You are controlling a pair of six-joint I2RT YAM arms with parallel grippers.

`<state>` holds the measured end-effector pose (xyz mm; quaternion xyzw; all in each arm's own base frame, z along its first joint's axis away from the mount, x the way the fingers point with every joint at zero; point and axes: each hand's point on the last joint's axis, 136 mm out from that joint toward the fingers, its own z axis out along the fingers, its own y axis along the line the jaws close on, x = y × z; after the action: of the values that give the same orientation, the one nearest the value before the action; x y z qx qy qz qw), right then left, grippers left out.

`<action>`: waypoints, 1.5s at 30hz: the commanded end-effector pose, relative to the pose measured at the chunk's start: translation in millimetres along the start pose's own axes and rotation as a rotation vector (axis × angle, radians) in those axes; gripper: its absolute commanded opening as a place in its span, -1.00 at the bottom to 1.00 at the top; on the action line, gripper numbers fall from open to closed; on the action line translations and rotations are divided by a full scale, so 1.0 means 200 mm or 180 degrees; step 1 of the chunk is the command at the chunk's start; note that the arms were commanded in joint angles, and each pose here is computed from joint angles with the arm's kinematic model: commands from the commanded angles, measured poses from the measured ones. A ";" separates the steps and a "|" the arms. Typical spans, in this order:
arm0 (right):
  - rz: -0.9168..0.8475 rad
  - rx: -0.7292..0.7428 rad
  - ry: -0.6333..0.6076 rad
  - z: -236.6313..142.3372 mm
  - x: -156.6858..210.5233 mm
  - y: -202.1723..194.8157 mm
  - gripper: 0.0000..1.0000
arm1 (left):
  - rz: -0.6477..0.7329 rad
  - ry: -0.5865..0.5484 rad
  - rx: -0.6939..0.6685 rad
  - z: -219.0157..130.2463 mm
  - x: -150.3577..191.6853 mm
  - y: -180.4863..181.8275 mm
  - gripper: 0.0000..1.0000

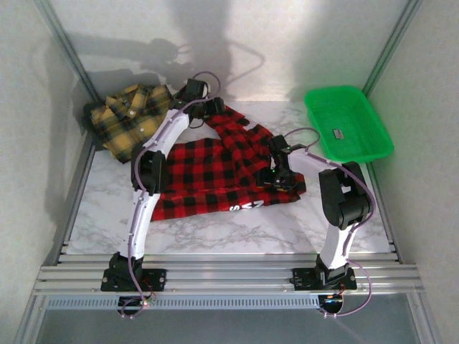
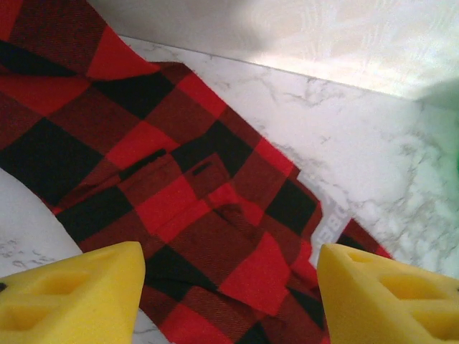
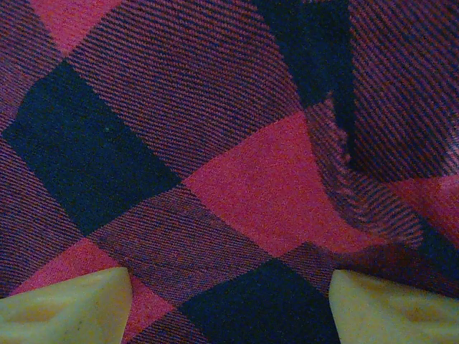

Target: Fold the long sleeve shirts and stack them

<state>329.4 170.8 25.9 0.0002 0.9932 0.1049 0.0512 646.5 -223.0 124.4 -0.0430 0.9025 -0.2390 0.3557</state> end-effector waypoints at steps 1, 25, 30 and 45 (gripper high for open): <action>-0.0096 0.0058 0.0113 -0.04 0.04 0.00 0.47 | 0.0306 0.0150 -0.0022 0.07 0.08 0.08 0.24; -0.0191 -0.0012 0.0209 -0.07 0.05 0.06 0.47 | 0.0394 0.0111 -0.0363 0.25 0.17 0.26 0.02; -0.0198 -0.0036 0.0227 -0.07 0.05 0.07 0.46 | 0.0449 0.0027 -0.0330 0.26 0.15 0.24 0.00; -0.0162 -0.0189 0.0214 -0.11 0.03 0.14 0.46 | 0.0481 0.0171 -0.0089 0.33 0.24 0.21 -0.42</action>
<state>322.4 186.5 46.7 -0.0314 0.9916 0.1227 0.0271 659.6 -215.8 39.8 0.0086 0.9168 -0.1917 0.3502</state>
